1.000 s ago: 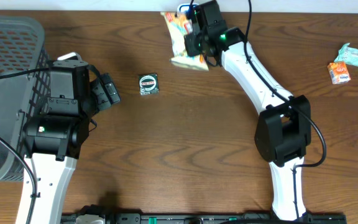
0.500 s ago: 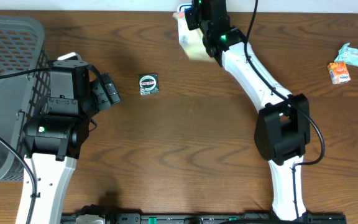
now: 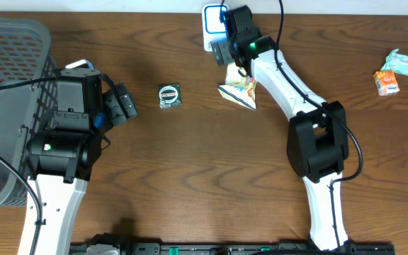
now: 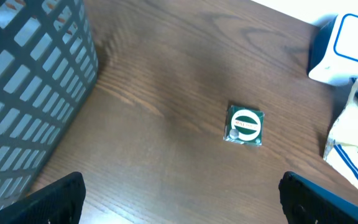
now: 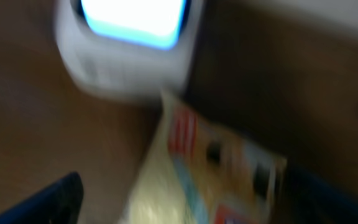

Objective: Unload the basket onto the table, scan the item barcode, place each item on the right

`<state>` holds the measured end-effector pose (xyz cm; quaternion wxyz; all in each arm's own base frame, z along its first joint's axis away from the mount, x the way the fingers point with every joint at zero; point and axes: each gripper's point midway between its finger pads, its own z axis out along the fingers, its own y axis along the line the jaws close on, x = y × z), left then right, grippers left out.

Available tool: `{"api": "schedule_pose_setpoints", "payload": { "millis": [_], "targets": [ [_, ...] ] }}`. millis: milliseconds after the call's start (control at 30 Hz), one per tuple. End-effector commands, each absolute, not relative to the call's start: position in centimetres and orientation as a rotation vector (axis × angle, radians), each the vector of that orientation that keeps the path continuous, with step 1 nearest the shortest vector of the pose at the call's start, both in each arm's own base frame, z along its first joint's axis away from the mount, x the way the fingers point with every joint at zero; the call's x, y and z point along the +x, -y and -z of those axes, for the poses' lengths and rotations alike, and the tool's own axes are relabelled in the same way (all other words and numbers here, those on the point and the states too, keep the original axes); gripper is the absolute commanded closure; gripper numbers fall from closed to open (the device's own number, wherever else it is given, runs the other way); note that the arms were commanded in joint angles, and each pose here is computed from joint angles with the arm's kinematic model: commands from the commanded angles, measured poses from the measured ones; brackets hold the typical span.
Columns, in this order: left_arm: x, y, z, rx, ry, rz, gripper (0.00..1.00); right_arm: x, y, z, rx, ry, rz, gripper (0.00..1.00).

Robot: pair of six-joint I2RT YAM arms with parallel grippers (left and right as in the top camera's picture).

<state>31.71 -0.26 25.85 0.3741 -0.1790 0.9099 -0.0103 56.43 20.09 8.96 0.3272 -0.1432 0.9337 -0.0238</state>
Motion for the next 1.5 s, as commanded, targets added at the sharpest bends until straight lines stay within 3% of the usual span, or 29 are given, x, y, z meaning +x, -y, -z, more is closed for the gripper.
{"api": "schedule_pose_setpoints", "payload": {
  "millis": [0,200,600,667,733,833,967,1267,1467],
  "targets": [
    [31.7,0.0,-26.1,-0.450,-2.324,0.013,0.02,54.1,-18.0,-9.8,-0.208,-2.564,0.024,0.01],
    [31.7,0.0,-26.1,-0.450,-2.324,0.013,0.03,49.3,-16.6,-6.9,-0.109,-2.806,0.013,0.01],
    [31.7,0.0,-26.1,-0.450,-2.324,0.013,0.02,49.8,-18.2,-2.0,-0.032,-2.752,-0.159,0.03],
    [31.7,0.0,-26.1,-0.450,-2.324,0.013,0.02,49.8,-18.2,-1.1,-0.022,-2.740,-0.167,0.24],
    [31.7,0.0,-26.1,-0.450,-2.324,0.013,0.02,49.9,-18.2,-0.7,-0.021,-2.730,-0.169,0.68],
    [31.7,0.0,-26.1,-0.450,-2.324,0.013,0.02,50.5,-18.2,-1.7,-0.024,-2.702,-0.172,0.96],
    [31.7,0.0,-26.1,-0.450,-2.324,0.013,0.02,52.0,-18.3,-5.2,-0.046,-2.623,-0.189,0.99],
    [31.7,0.0,-26.1,-0.450,-2.324,0.013,0.02,56.5,-17.7,-18.8,-0.023,-2.229,-0.163,0.99],
    [31.7,0.0,-26.1,-0.450,-2.324,0.013,0.02,58.9,-18.6,-21.8,-0.006,-2.063,-0.220,0.99]
  ]
}}
